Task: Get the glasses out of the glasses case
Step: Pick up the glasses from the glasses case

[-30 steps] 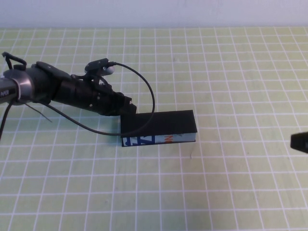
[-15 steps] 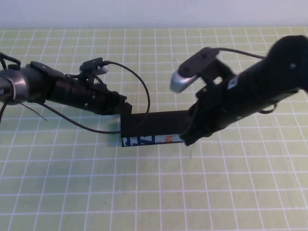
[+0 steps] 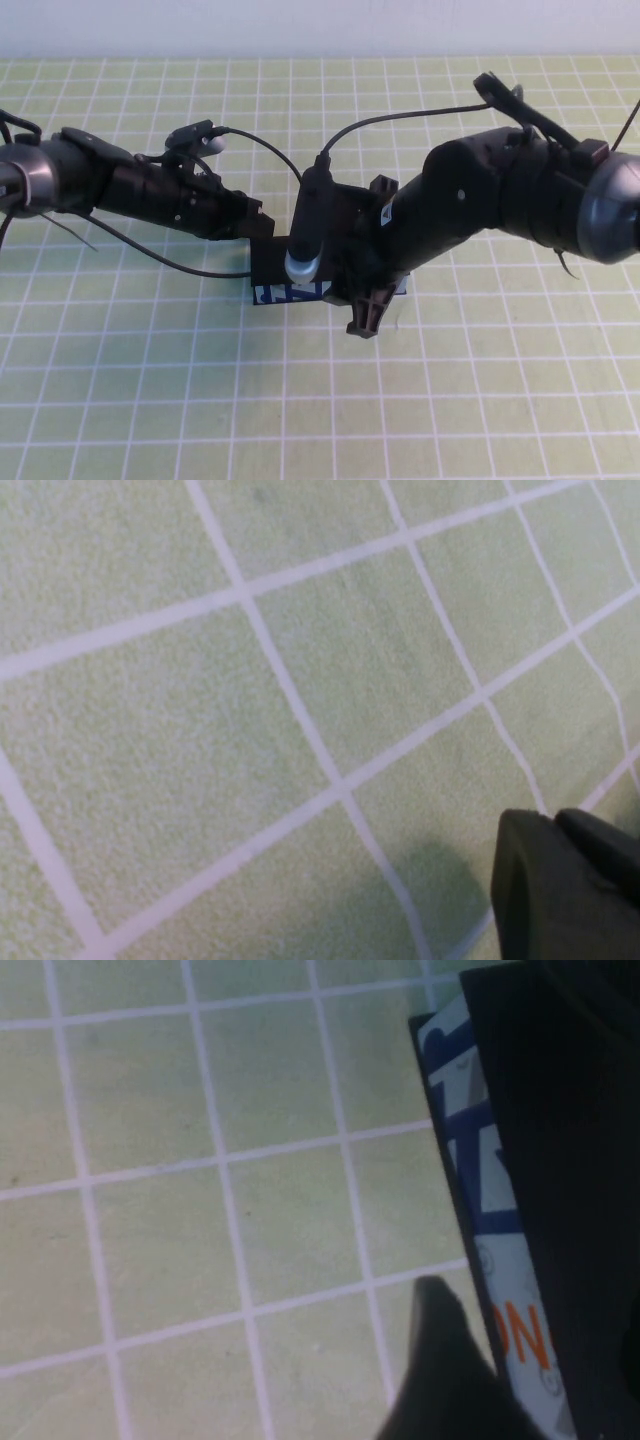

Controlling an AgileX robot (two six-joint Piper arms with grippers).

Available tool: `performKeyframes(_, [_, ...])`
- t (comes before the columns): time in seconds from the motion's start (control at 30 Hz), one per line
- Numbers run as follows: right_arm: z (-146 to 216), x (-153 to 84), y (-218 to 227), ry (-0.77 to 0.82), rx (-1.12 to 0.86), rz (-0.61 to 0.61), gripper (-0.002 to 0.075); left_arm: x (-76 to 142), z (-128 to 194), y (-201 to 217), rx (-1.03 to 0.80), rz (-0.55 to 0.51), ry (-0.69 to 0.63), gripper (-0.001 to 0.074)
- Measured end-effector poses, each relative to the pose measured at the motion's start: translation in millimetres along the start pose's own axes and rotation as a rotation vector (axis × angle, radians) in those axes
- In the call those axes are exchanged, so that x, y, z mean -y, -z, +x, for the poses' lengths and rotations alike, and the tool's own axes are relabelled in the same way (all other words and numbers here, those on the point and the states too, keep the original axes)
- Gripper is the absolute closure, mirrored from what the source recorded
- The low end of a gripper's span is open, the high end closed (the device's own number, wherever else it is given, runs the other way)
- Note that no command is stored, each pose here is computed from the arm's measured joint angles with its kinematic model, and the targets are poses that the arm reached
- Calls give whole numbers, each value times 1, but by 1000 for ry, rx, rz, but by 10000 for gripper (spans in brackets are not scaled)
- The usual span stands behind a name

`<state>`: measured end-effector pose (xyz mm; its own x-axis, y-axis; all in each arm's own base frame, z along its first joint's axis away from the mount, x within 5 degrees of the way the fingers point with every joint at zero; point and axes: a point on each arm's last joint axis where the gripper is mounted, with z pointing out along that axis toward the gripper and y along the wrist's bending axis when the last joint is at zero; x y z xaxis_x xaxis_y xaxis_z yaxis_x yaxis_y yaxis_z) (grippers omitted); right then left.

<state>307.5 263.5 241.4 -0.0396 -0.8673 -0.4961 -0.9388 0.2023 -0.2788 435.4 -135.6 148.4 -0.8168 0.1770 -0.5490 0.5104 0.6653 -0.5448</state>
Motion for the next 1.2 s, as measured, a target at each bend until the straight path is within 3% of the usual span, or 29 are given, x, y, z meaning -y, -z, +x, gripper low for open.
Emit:
performKeyframes(0.53, [10, 10, -42, 106, -24, 99, 377, 0, 0, 0, -3, 5, 0, 739])
performKeyframes(1.2, [12, 12, -56, 119, -19, 122, 447, -1, 1, -1, -7, 6, 4, 739])
